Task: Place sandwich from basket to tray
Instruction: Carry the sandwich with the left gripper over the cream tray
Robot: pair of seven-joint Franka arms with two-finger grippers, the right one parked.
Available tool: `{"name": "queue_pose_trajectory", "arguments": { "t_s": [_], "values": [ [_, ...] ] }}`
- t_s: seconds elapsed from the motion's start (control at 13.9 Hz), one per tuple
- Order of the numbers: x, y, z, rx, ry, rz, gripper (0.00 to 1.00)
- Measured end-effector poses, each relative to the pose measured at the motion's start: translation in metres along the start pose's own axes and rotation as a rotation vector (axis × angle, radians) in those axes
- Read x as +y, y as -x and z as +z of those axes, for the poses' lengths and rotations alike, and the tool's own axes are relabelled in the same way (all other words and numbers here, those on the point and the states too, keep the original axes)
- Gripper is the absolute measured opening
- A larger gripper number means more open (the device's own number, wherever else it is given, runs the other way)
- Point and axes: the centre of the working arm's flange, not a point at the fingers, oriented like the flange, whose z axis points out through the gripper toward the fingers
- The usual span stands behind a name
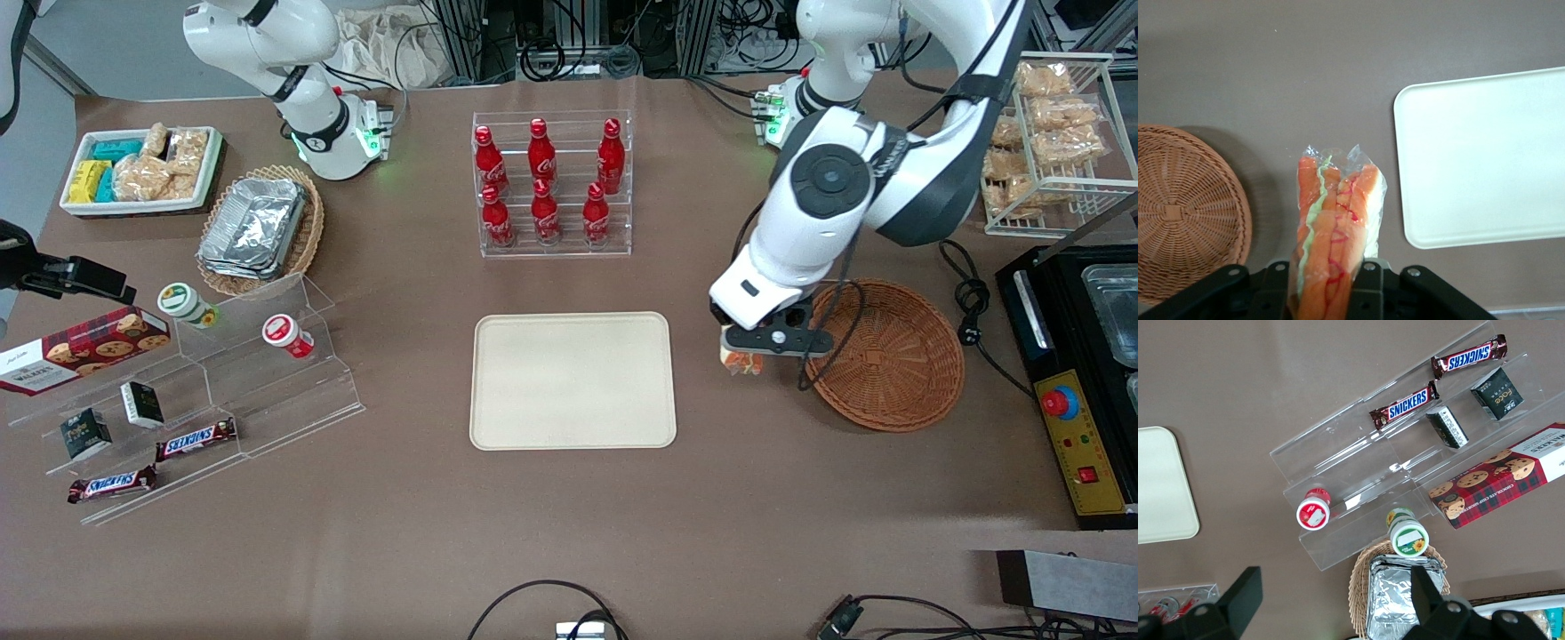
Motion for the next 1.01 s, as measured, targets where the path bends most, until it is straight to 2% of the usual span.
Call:
{"name": "queue_pose_trajectory", "arguments": {
  "t_s": [0.43, 0.65, 0.87, 1.01],
  "values": [
    [0.065, -0.006, 0.046, -0.002, -0.046, -0.053, 0.22],
    [0.088, -0.009, 0.077, -0.001, -0.082, -0.059, 0.22],
    [0.101, -0.017, 0.101, -0.021, -0.071, -0.053, 0.22],
    [0.113, -0.019, 0.109, -0.021, -0.052, -0.05, 0.22]
  ]
}}
